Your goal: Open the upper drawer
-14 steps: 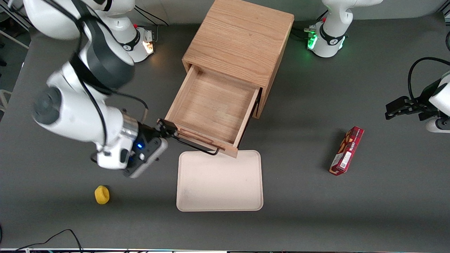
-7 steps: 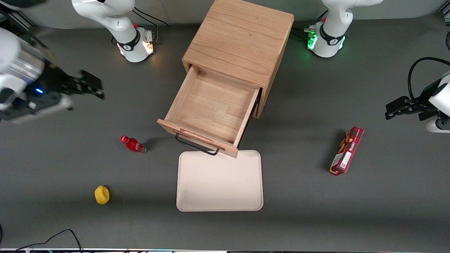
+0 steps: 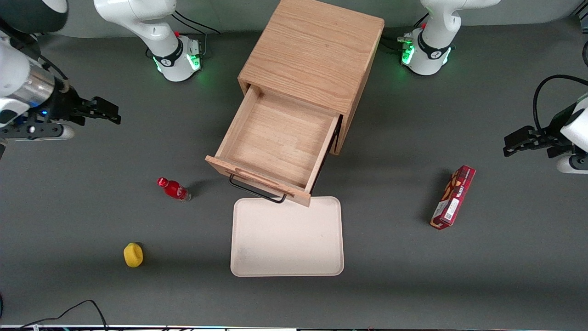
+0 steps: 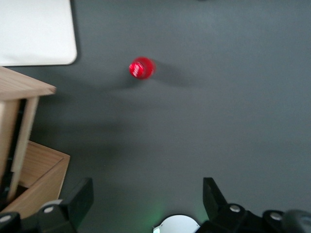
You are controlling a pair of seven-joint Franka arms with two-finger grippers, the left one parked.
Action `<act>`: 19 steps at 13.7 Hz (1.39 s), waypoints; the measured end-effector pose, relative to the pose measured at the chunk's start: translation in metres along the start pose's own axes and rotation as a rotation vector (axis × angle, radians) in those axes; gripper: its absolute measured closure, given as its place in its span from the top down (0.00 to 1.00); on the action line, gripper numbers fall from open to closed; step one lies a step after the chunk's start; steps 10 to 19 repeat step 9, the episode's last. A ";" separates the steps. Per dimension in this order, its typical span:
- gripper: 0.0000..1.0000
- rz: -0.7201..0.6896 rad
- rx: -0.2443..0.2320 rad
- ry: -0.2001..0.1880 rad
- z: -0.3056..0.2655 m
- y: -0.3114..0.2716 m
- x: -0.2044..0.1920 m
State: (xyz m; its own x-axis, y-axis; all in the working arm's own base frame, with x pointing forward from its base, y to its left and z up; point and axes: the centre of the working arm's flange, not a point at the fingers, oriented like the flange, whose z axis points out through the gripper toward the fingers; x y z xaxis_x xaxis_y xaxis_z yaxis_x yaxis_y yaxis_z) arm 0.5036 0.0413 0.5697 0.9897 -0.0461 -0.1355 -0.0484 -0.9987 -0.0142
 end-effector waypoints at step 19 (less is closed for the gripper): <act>1.00 0.163 -0.047 0.079 -0.011 0.041 0.006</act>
